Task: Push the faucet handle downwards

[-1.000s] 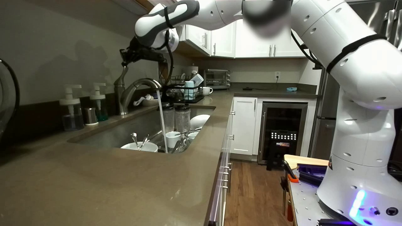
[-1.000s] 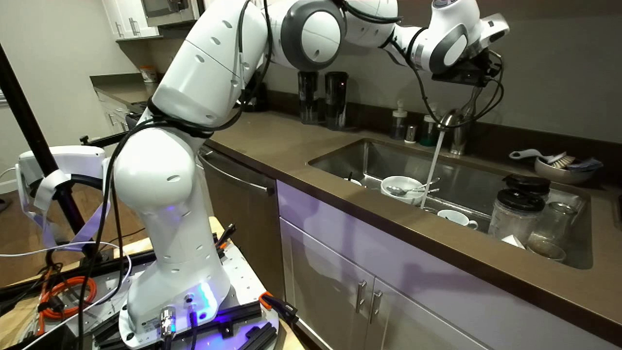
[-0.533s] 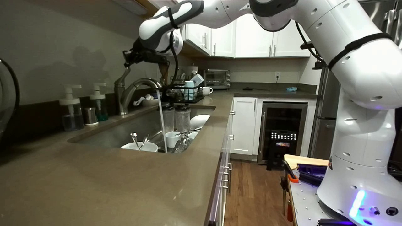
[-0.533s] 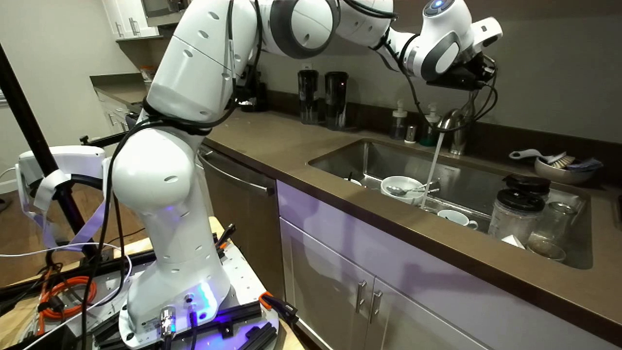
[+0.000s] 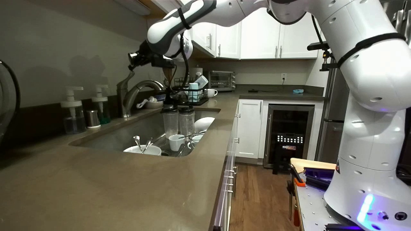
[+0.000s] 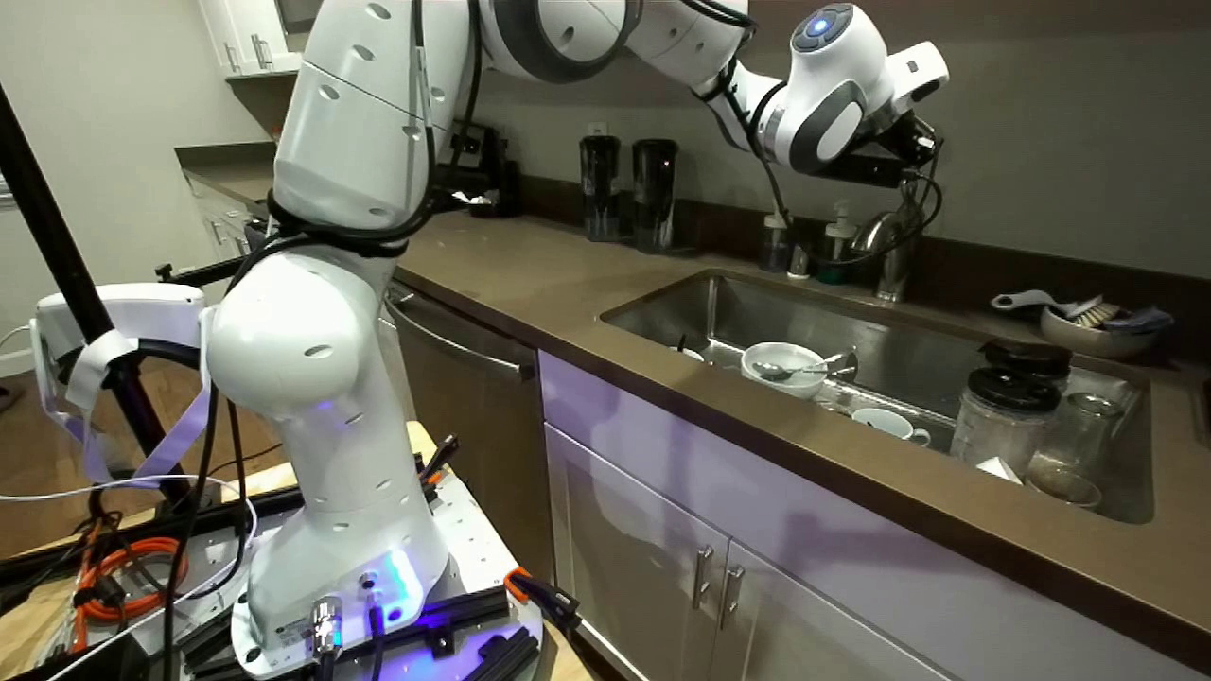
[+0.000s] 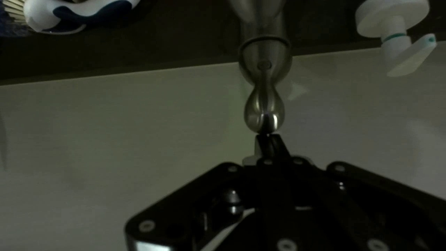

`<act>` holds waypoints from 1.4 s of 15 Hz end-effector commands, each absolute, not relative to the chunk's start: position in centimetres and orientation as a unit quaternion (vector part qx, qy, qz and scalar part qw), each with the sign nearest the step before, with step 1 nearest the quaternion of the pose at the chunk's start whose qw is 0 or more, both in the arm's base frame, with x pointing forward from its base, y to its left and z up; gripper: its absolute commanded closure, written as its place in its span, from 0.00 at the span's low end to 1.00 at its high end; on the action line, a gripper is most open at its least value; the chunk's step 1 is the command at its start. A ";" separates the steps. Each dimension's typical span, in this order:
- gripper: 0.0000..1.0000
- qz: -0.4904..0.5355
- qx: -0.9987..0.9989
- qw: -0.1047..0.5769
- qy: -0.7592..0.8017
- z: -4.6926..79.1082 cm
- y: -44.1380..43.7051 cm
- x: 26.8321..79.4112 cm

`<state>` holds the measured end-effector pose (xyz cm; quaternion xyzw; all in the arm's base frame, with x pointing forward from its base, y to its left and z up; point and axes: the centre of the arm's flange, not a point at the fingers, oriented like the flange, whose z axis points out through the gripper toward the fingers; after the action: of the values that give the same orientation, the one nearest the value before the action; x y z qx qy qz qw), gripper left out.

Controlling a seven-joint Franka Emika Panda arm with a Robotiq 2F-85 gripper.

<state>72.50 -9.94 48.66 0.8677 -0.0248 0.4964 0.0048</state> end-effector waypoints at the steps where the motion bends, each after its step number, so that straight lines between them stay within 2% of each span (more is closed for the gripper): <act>1: 0.97 0.476 0.879 0.002 -0.008 46.3 -9.0 67.8; 14: 0.97 0.470 0.883 0.003 0.002 45.0 -6.7 57.7; 21: 0.97 0.449 0.892 0.051 0.000 48.4 -7.1 52.2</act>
<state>57.23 -5.56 45.55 0.8856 0.0036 0.4634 0.0303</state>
